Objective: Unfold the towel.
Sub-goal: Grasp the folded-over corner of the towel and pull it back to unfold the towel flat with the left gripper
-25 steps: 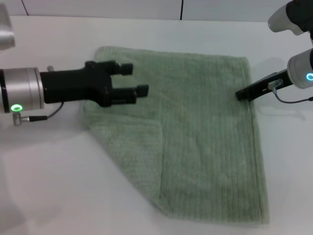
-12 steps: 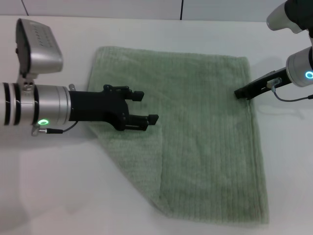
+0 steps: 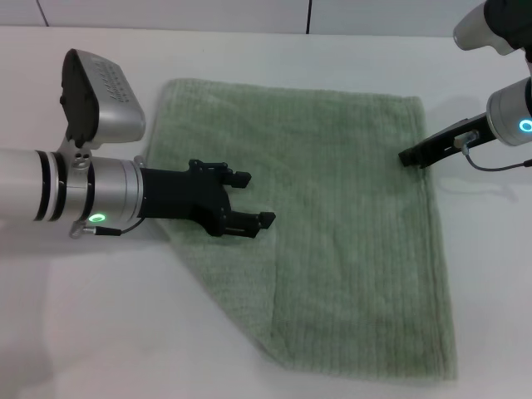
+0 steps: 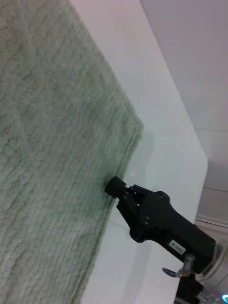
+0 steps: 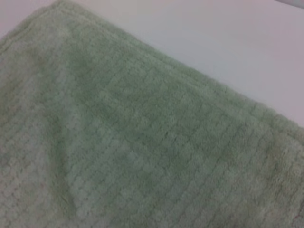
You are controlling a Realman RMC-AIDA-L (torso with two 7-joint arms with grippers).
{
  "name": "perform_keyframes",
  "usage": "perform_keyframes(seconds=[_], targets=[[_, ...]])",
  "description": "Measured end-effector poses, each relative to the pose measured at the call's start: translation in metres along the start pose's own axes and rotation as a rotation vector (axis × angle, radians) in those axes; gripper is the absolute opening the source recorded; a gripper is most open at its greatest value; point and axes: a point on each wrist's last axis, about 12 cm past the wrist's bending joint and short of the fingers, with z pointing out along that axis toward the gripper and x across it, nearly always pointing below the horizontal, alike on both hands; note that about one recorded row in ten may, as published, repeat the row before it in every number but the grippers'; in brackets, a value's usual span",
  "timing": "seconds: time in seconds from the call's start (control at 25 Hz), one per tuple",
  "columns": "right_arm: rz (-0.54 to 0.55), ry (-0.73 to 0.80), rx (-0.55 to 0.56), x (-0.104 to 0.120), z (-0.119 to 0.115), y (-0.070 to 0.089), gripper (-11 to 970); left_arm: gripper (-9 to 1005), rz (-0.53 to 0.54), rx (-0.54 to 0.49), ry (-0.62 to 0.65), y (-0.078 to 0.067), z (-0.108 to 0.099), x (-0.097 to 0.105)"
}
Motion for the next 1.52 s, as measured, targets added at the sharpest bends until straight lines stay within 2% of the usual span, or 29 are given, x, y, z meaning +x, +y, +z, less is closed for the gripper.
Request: perform_keyframes(seconds=[1.08, 1.52], targets=[[0.006, 0.015, 0.0, 0.002, 0.001, -0.001, 8, 799, 0.032, 0.003, 0.077, -0.006, 0.023, -0.003], [0.0, 0.012, 0.0, 0.002, 0.001, -0.001, 8, 765, 0.031, 0.0, 0.082, -0.006, 0.025, -0.005]])
